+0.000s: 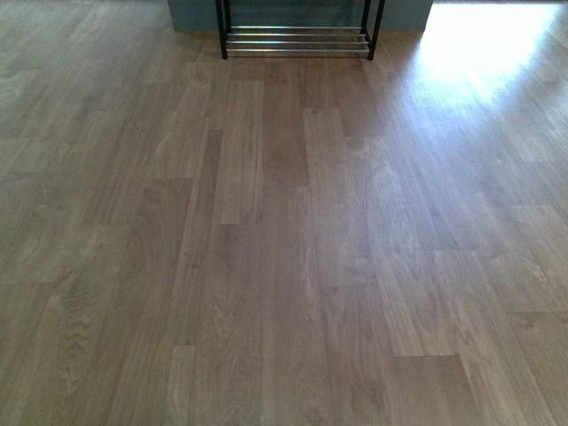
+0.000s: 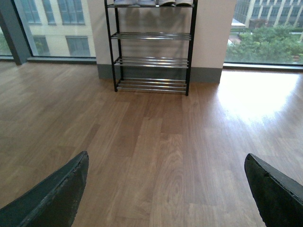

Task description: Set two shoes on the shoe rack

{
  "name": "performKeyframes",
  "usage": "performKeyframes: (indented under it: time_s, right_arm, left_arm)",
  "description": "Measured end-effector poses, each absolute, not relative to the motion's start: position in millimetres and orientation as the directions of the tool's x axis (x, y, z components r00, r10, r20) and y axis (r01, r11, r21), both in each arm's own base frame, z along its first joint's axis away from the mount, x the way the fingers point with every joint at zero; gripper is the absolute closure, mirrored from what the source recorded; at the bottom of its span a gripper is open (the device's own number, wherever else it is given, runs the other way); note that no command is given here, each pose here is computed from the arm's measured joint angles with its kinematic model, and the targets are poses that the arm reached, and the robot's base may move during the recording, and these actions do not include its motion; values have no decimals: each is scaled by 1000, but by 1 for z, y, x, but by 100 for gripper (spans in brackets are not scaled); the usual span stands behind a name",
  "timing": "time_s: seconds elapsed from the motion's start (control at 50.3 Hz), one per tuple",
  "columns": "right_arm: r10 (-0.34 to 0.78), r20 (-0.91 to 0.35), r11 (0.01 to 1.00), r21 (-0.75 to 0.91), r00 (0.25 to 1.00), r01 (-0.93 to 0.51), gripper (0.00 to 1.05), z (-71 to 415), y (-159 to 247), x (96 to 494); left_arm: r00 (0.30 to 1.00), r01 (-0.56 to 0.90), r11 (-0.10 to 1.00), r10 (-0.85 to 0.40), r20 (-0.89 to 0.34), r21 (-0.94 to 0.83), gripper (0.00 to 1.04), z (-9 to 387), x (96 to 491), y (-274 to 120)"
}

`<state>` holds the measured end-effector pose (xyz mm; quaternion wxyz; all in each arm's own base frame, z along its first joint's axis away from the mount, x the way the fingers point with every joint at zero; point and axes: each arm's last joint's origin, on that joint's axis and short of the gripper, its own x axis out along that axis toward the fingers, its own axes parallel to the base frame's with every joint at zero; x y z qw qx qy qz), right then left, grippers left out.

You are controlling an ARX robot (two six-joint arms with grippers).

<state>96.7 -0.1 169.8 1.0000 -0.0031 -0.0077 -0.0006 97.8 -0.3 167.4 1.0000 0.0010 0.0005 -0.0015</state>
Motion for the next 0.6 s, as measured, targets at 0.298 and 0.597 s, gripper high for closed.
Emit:
performKeyframes:
  time_s: [0.298, 0.597]
  right_arm:
    - [-2, 15, 1000, -6, 1000, 2, 9, 170, 0, 97]
    - [-2, 15, 1000, -6, 1000, 2, 9, 170, 0, 97]
  left_arm:
    - [1000, 3, 1000, -3, -1, 2, 9, 167, 98, 0]
    - [1000, 3, 1000, -3, -1, 2, 9, 167, 98, 0]
